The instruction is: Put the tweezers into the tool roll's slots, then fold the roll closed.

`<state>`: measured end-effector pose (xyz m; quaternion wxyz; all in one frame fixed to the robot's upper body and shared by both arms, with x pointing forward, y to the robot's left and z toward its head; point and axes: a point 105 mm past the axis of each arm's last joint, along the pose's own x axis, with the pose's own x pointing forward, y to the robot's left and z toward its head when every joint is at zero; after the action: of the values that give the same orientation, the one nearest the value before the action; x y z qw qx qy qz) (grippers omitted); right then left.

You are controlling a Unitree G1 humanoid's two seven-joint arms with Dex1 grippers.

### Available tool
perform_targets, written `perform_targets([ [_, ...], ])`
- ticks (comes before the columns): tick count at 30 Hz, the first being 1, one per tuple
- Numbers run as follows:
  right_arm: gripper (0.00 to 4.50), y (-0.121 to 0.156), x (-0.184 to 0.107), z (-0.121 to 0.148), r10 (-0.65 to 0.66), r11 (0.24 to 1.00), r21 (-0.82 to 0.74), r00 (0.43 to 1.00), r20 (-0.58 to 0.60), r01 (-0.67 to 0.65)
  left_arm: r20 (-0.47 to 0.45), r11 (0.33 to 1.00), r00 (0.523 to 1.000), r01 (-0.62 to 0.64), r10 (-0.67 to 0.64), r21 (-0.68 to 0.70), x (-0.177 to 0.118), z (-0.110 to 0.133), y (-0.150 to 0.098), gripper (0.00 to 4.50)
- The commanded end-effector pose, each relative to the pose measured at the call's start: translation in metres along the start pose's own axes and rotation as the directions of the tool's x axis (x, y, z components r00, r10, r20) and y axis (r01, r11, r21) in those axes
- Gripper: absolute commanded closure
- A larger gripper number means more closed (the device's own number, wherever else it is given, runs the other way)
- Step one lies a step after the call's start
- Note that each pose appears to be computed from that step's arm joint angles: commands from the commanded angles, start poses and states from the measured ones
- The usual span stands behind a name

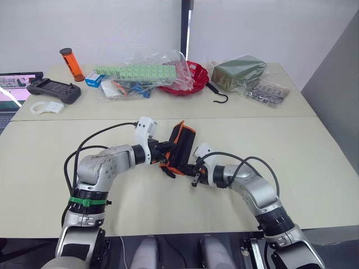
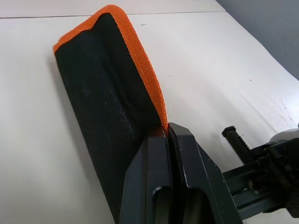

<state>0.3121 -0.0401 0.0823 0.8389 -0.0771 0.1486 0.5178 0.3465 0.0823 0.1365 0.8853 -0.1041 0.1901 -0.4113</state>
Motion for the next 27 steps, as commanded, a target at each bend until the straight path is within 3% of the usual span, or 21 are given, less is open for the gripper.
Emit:
perform_targets([
  [1, 4.50, 0.002, 0.002, -0.015, 0.004, 1.000, 0.021, 0.999, -0.049, -0.002, 0.020, 0.998, 0.998, 0.057, -0.057, 0.041, 0.013, 0.010, -0.016, 4.49],
  [10, 4.50, 0.003, 0.002, -0.017, -0.001, 1.000, 0.031, 0.999, -0.054, 0.003, -0.072, 0.995, 0.993, 0.092, -0.088, 0.050, 0.035, -0.016, -0.017, 4.49],
  [27, 4.50, 0.003, -0.007, -0.006, -0.011, 1.000, 0.005, 1.000, -0.024, 0.011, -0.230, 0.994, 0.973, 0.036, -0.010, 0.108, 0.037, -0.058, 0.013, 4.49],
])
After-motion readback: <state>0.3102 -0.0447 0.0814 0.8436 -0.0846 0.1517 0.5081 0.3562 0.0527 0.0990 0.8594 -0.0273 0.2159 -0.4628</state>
